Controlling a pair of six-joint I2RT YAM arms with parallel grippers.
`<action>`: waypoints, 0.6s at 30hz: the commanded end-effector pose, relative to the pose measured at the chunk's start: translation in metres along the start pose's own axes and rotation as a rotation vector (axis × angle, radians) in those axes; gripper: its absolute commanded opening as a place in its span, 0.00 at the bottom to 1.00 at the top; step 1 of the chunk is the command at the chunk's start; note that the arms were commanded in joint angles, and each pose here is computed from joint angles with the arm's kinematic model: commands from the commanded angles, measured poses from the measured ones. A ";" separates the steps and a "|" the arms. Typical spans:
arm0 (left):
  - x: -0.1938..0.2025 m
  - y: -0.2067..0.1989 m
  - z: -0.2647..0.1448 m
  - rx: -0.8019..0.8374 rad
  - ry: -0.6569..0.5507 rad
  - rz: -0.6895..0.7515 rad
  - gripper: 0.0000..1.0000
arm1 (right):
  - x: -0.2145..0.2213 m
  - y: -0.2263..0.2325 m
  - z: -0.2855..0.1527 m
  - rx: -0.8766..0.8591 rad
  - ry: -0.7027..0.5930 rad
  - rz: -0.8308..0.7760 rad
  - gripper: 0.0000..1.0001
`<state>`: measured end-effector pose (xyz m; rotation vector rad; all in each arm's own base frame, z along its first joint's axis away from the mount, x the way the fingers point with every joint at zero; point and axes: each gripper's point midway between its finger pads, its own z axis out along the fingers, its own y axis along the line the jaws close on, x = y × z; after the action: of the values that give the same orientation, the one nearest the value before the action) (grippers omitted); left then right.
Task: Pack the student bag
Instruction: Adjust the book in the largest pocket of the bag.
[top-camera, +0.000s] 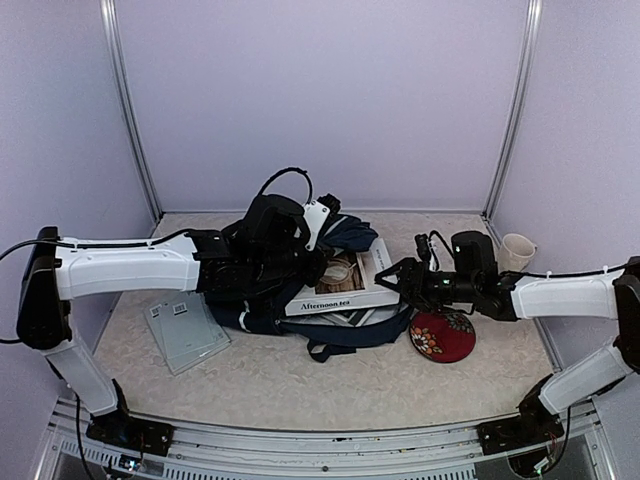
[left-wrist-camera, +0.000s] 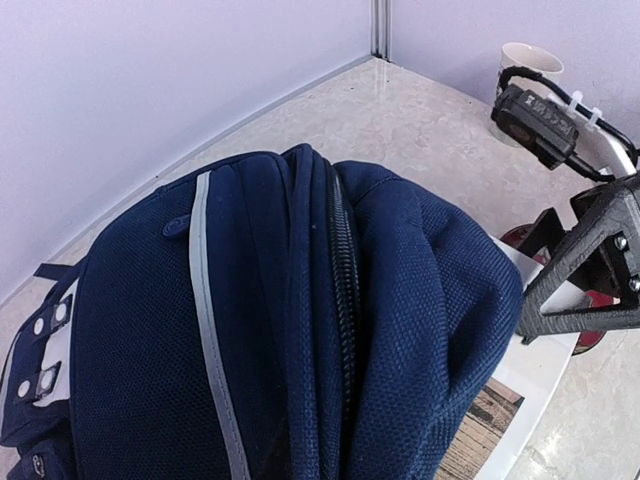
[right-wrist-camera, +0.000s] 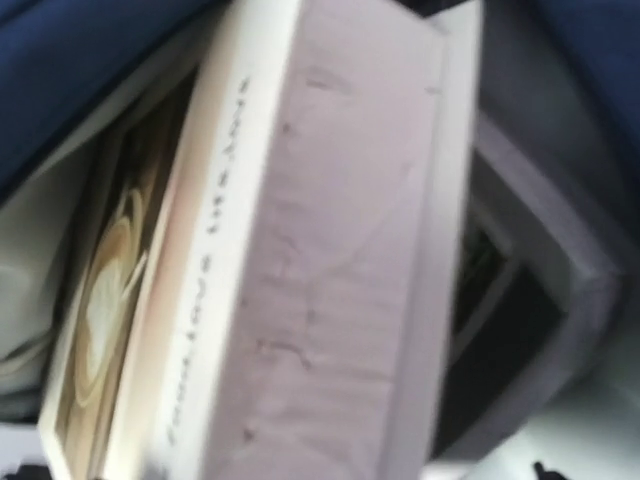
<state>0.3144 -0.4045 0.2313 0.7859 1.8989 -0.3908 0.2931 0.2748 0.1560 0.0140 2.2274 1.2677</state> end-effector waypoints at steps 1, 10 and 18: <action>-0.015 0.007 -0.011 -0.001 -0.058 -0.072 0.00 | 0.010 0.028 0.009 -0.170 0.180 -0.075 0.89; -0.028 0.012 -0.026 -0.026 -0.084 -0.061 0.00 | -0.001 0.065 0.014 -0.359 0.209 -0.028 0.47; -0.042 -0.034 -0.047 0.052 -0.111 0.130 0.00 | -0.049 0.056 -0.022 -0.262 -0.171 0.127 0.12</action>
<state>0.3024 -0.3962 0.2434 0.8211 1.8640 -0.3359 0.2855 0.2970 0.1816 -0.0238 2.1971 1.5962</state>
